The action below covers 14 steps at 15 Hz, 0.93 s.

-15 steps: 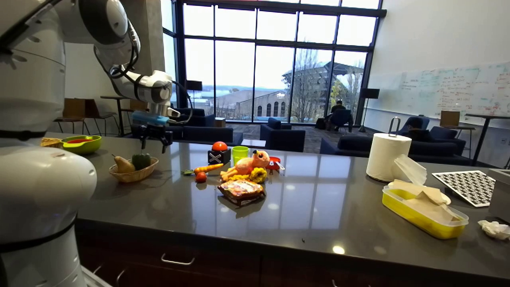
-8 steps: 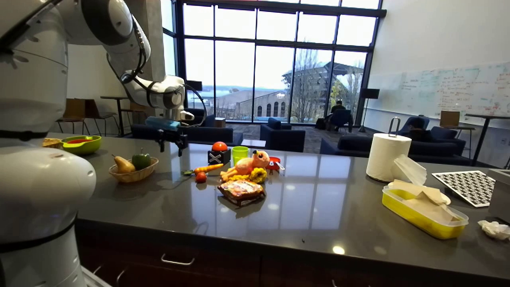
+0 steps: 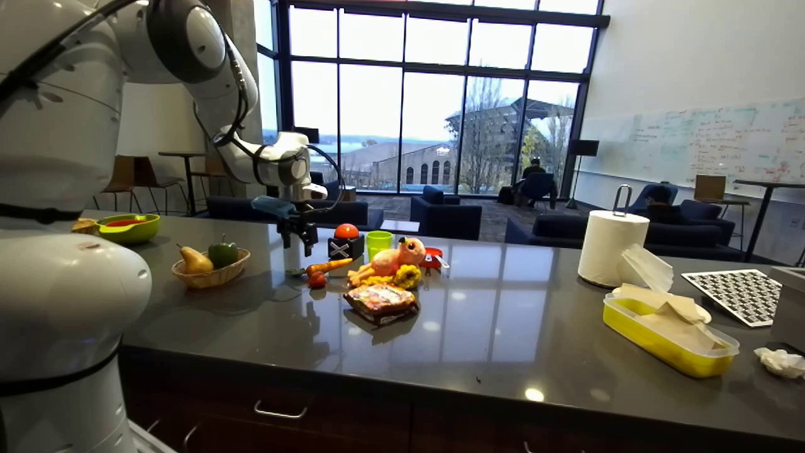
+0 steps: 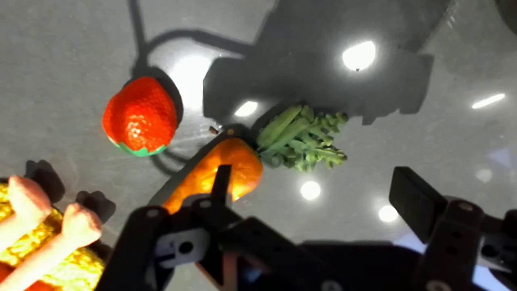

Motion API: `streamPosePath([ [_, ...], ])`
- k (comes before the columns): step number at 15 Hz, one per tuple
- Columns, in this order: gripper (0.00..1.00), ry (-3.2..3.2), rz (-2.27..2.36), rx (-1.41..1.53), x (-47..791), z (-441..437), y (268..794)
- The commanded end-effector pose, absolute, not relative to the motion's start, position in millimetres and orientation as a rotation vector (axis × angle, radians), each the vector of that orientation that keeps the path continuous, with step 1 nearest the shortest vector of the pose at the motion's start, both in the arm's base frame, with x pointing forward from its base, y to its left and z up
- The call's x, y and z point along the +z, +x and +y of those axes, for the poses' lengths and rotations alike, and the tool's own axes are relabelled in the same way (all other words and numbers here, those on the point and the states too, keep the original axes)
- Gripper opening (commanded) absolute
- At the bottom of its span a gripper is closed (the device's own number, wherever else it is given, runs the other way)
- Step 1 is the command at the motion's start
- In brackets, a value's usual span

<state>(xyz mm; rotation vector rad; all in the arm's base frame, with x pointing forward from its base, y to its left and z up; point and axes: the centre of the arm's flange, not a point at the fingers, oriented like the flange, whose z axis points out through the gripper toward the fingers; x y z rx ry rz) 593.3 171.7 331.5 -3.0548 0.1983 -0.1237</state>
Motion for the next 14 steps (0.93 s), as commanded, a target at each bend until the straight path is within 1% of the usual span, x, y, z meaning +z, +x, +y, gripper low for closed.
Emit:
streamPosePath([
  [1,1.0,-3.044,0.397,-0.161,332,165,608],
  [14,1.0,-3.02,0.757,-0.16,313,147,625],
])
